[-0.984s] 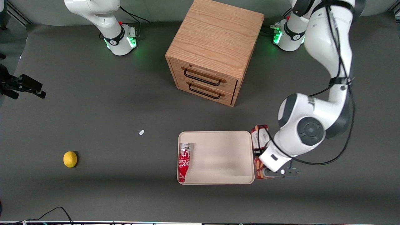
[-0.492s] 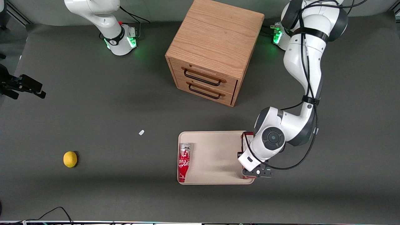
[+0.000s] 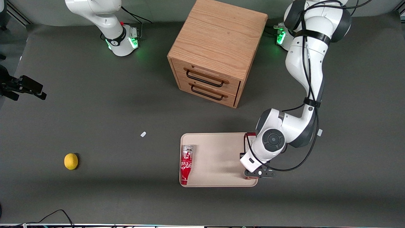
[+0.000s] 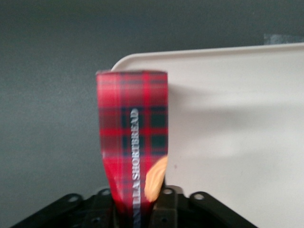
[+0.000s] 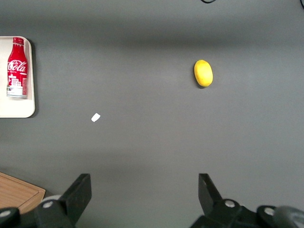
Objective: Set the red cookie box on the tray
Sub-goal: 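Carry the box over the white tray and lower it inside, then open the left gripper to release the box on the tray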
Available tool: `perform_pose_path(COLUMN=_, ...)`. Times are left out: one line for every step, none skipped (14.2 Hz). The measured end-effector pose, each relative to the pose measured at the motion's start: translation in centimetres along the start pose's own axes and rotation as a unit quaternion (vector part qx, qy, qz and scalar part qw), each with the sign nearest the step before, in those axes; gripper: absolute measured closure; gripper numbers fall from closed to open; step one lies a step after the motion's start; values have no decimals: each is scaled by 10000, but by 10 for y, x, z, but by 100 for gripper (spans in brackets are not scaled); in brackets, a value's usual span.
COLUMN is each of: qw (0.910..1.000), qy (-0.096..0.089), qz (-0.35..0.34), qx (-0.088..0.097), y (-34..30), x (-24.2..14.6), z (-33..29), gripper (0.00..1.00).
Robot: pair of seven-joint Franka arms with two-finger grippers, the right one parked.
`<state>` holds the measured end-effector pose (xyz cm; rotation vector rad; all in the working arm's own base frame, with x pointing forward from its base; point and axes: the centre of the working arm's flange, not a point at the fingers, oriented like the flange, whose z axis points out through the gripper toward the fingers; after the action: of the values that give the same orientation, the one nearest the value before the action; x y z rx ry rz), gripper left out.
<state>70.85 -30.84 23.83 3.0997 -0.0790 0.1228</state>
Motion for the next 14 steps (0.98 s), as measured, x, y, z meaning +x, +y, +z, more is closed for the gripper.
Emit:
perform_pose_path(qw=10000, qy=76, qz=3, qx=-22, y=0, x=2, z=-1, gripper=53)
perform_pose_path(qw=9999, qy=130, qz=4, qx=-38, y=1, x=3, z=-3, gripper=43)
perform_pose_path(qw=9999, qy=156, qz=1, qx=-45, y=1, x=3, z=-4, gripper=33)
perform_pose_path(qw=9999, qy=166, qz=-2, qx=-48, y=1, x=4, z=-5, gripper=24)
perform_pose_path(qw=9998, qy=173, qz=-7, qx=-51, y=1, x=4, z=-6, gripper=11)
perform_pose_path(qw=9998, qy=182, qz=-15, qx=-53, y=1, x=4, z=-7, gripper=2)
perform_pose_path(qw=9998, qy=195, qz=-24, qx=-56, y=1, x=5, z=-8, gripper=0)
perform_pose_path(qw=9998, qy=212, qz=-37, qx=-57, y=0, x=6, z=-10, gripper=0)
perform_pose_path(qw=9997, qy=235, qz=-49, qx=-58, y=-1, x=7, z=-13, gripper=0)
perform_pose_path(qw=9996, qy=272, qz=-62, qx=-65, y=-2, x=8, z=-18, gripper=0)
perform_pose_path(qw=9993, qy=341, qz=-88, qx=-82, y=-5, x=11, z=-30, gripper=0)
perform_pose_path(qw=9989, qy=441, qz=-142, qx=-104, y=-10, x=15, z=-49, gripper=0)
perform_pose_path(qw=9983, qy=536, qz=-209, qx=-122, y=-19, x=19, z=-73, gripper=0)
perform_pose_path(qw=9977, qy=588, qz=-310, qx=-127, y=-33, x=22, z=-101, gripper=0)
